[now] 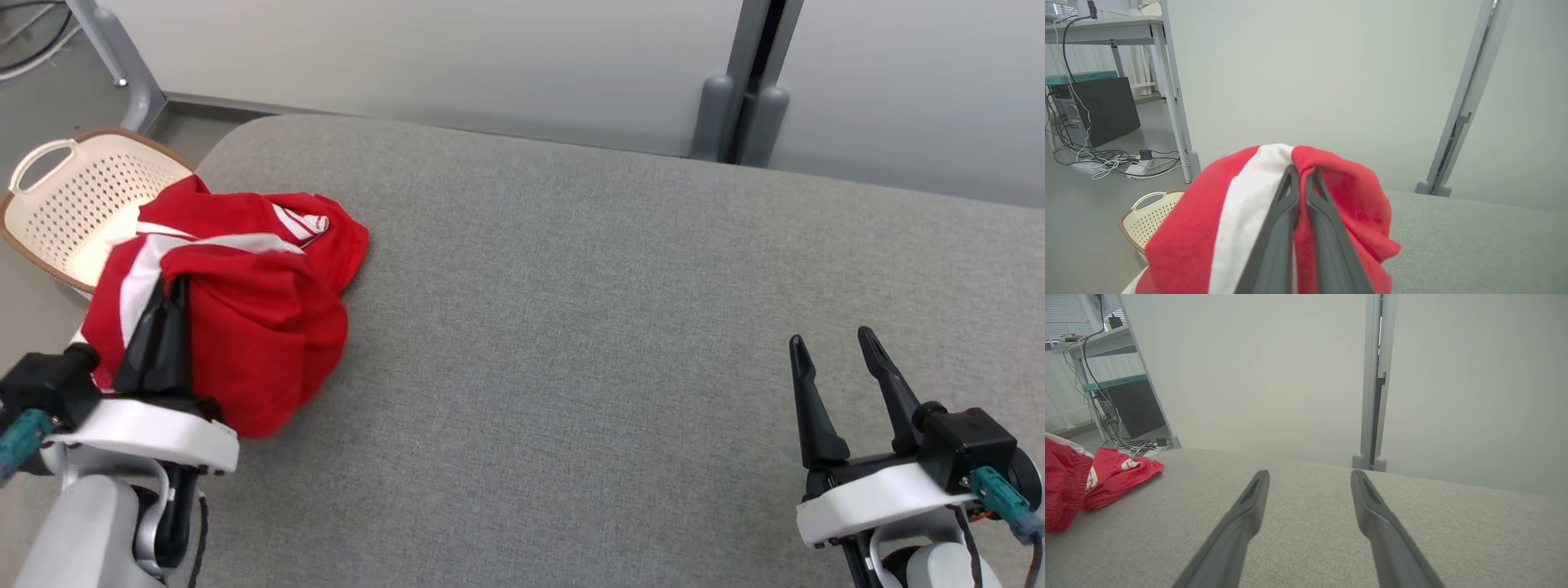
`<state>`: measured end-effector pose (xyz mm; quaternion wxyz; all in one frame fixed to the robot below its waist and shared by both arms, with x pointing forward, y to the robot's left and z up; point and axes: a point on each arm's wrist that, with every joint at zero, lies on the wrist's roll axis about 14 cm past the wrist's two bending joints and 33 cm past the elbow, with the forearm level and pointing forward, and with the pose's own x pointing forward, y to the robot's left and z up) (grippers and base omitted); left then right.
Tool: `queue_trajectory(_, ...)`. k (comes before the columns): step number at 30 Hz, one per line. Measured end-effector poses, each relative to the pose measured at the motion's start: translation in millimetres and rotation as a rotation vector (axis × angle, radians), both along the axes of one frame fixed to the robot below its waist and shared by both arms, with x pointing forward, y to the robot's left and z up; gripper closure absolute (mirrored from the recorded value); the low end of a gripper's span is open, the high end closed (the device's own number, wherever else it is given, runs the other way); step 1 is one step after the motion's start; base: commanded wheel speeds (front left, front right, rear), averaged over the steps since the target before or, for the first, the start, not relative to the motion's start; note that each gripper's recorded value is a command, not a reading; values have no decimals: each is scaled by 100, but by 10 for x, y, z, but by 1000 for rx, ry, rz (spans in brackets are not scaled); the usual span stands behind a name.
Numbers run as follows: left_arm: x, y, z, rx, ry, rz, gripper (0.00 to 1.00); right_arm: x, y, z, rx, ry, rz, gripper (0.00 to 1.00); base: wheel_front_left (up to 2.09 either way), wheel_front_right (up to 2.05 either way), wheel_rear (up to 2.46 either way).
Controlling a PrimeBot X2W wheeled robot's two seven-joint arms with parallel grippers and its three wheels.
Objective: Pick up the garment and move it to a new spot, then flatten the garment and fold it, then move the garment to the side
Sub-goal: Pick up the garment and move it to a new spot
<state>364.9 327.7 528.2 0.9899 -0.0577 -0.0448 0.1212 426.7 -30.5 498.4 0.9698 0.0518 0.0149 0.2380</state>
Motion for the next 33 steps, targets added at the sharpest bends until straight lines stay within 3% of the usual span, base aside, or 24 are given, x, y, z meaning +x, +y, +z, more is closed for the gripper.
queue_trajectory(10,153,-891,170,-7,-48,-264,100,-124,-201,197,9,-49,-49,0,0,0,0)
queue_trajectory(22,794,-2488,85,-45,-22,-733,100,-97,-905,129,19,-50,-247,0,0,0,0)
queue_trajectory(26,809,-3215,-161,-46,42,-956,100,-159,-1254,-84,29,-5,-352,0,0,0,0)
queue_trajectory(33,533,-3750,-801,-17,213,-1180,100,-279,-1522,-369,27,65,-439,0,0,0,0)
